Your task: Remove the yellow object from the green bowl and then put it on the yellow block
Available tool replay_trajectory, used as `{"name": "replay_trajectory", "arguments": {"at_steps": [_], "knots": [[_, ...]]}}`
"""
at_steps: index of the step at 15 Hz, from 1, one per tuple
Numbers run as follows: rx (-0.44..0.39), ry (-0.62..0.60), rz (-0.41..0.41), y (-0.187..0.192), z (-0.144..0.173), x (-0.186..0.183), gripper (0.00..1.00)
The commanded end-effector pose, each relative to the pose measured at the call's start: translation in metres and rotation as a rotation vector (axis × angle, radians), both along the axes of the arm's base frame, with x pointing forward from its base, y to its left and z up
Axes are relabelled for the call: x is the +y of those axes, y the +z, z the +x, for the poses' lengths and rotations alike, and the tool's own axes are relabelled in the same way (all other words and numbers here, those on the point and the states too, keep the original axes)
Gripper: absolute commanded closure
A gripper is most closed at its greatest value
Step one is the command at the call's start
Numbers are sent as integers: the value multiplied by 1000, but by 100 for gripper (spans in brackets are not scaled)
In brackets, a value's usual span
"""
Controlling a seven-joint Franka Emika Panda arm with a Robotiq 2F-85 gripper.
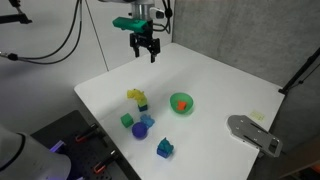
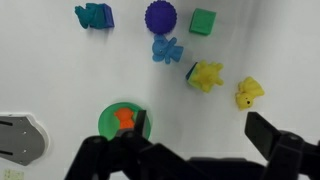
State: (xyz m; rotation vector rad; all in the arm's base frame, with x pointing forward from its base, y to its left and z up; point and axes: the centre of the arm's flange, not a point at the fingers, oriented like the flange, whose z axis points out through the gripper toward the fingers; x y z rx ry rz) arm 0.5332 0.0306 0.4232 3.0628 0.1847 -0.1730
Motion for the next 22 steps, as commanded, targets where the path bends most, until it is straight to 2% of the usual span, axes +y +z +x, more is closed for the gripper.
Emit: {"name": "replay_trajectory", "arguments": {"at_steps": [1,4,8,11,16,22], "knots": [[-16,-39,31,50,-16,-13,0],[-44,-82,76,76,-26,-18,0],[-105,-115,137,83,-45,-21,0],[-119,-125,102,74,-55,-19,0],[-137,-131,54,36,-69,-15,0],[-95,-113,17,10,-92,-12,0]]}}
